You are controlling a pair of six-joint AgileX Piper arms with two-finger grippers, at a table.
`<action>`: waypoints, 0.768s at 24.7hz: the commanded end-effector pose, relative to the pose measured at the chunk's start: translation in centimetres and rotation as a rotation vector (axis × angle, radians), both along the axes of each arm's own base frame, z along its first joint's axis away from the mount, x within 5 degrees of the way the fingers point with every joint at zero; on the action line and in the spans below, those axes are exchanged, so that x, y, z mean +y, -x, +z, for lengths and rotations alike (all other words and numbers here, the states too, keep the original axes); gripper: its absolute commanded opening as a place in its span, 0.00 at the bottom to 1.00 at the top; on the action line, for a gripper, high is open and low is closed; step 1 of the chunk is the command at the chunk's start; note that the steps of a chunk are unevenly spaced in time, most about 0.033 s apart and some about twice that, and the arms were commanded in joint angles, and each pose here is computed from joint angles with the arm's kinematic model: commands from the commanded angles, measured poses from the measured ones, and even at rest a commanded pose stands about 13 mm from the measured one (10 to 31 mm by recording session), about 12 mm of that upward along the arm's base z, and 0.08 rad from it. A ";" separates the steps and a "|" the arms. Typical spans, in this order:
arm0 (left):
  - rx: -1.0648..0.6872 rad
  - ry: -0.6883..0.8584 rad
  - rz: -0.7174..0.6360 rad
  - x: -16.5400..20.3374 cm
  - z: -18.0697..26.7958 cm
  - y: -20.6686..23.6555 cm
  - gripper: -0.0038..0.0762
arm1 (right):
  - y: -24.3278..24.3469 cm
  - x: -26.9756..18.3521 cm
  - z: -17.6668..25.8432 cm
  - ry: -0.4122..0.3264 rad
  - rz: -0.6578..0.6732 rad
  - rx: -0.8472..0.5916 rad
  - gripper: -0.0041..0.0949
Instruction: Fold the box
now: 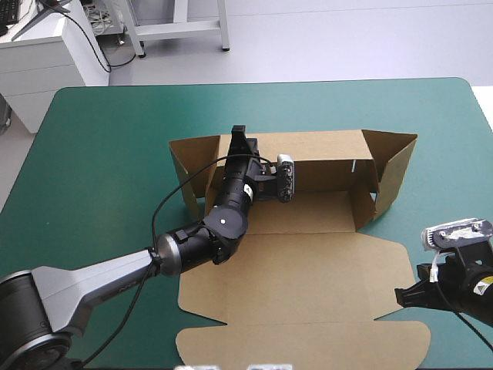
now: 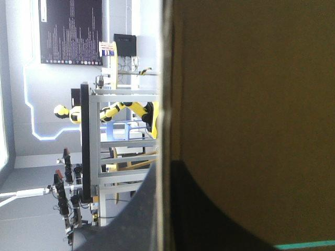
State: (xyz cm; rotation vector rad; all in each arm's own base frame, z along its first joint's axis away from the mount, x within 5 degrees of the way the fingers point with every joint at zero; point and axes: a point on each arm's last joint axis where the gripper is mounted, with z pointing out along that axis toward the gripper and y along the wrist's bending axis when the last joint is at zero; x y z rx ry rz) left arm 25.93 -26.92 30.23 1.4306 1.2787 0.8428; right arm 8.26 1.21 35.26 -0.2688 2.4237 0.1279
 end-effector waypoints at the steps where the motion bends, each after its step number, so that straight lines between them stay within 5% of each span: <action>1: -0.080 0.007 0.013 1.0 1.5 0.6 0.04 | -0.3 0.1 1.1 -0.009 -0.003 -0.077 0.02; 10: -0.051 0.010 -0.023 0.8 0.8 0.8 0.04 | -0.3 0.2 1.1 -0.051 -0.018 -0.074 0.07; 14: -0.051 0.010 -0.023 0.8 0.8 0.8 0.04 | -0.3 0.3 1.1 -0.051 -0.014 -0.073 0.29; 19: -0.050 0.010 -0.025 0.8 0.8 0.8 0.04 | -0.3 0.2 1.0 -0.041 -0.019 -0.074 0.73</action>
